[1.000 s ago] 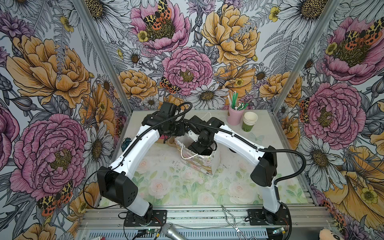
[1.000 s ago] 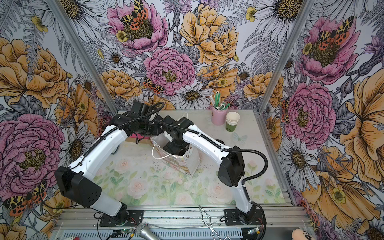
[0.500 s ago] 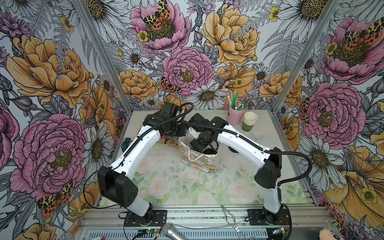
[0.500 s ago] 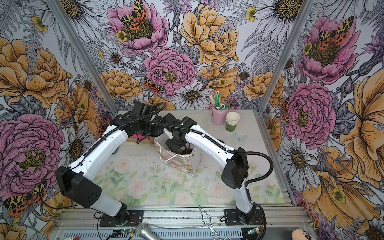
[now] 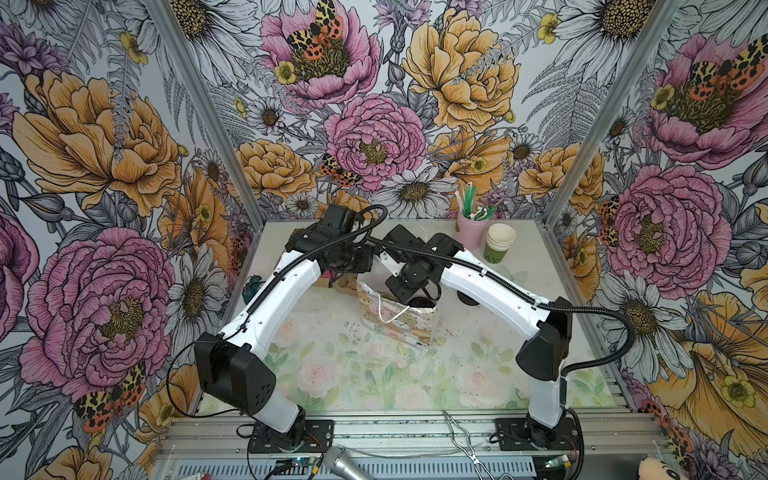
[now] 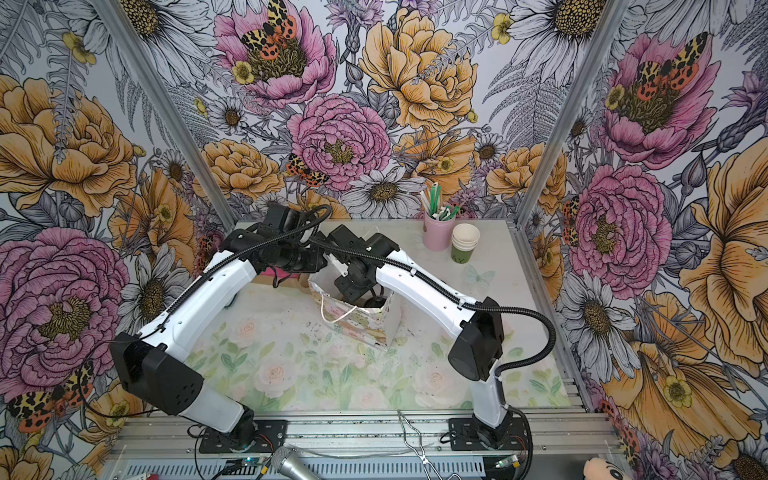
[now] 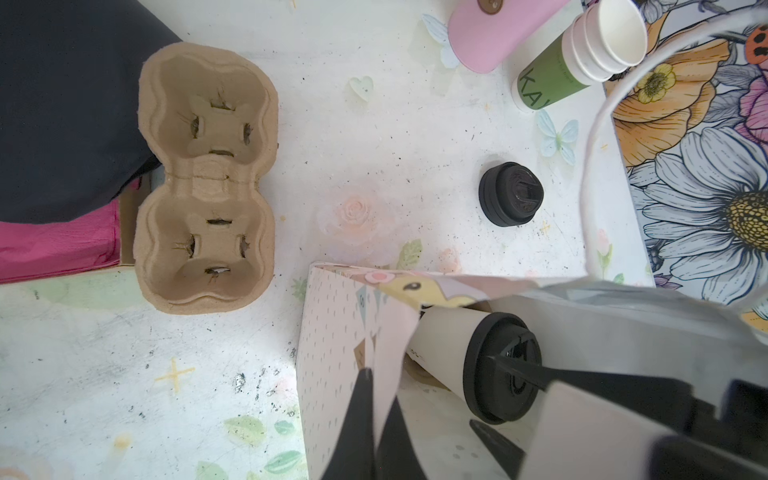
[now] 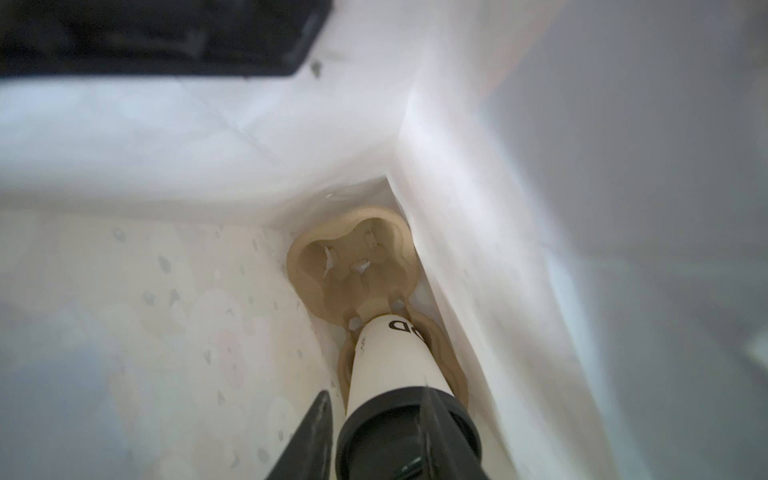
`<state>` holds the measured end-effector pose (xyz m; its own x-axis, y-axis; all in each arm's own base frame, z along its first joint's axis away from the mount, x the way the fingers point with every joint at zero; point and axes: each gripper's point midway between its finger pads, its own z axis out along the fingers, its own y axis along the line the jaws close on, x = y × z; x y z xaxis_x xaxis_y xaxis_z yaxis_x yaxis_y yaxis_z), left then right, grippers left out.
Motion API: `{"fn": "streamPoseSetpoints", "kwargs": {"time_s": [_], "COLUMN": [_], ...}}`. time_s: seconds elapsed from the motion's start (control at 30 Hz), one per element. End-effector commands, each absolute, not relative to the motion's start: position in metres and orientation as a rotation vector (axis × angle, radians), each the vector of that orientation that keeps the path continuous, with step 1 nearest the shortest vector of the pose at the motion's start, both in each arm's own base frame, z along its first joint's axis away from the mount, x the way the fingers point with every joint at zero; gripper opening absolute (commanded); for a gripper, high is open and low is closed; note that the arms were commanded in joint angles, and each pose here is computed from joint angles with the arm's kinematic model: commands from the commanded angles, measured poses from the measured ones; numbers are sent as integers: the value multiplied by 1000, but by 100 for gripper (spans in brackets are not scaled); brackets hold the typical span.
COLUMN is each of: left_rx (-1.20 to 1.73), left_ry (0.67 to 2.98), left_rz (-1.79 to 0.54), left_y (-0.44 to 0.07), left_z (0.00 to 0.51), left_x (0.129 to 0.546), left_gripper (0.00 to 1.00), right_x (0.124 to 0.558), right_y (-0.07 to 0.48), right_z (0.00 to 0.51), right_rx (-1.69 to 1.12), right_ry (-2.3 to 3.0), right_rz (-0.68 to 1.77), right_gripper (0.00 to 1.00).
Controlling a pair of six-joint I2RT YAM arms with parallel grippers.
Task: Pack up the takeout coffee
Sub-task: 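Lift the right gripper clear while the left gripper releases the bag edge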
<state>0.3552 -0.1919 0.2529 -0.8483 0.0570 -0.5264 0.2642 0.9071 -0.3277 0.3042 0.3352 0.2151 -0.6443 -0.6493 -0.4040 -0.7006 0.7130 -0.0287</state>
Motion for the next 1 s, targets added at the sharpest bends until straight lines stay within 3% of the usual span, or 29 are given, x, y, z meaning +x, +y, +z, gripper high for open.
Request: {"fn": "streamPoseSetpoints", "kwargs": {"time_s": [0.0,0.1,0.47,0.77,0.97], "left_rx": [240,237,236,229,198], "left_ry": [2537,2536,2522,2453,2362], "left_rz": [-533,-532,-540,-545,-527], "left_y": [-194,-194,-195,-192,-182], "left_z": [253,254,260,285,318], "left_x": [354,354,354,353,351], "left_gripper": [0,0,1,35,57], "right_x": [304,303,298,294,301], "right_y": [335,333,327,307,266], "right_z": [246,253,287,350,388], "right_rx": [-1011,-1004,-968,-858,-680], "right_ry": [2442,2428,2345,2148,2032], "right_rz": [226,234,283,330,314], "right_gripper": [30,21,24,42,53]}}
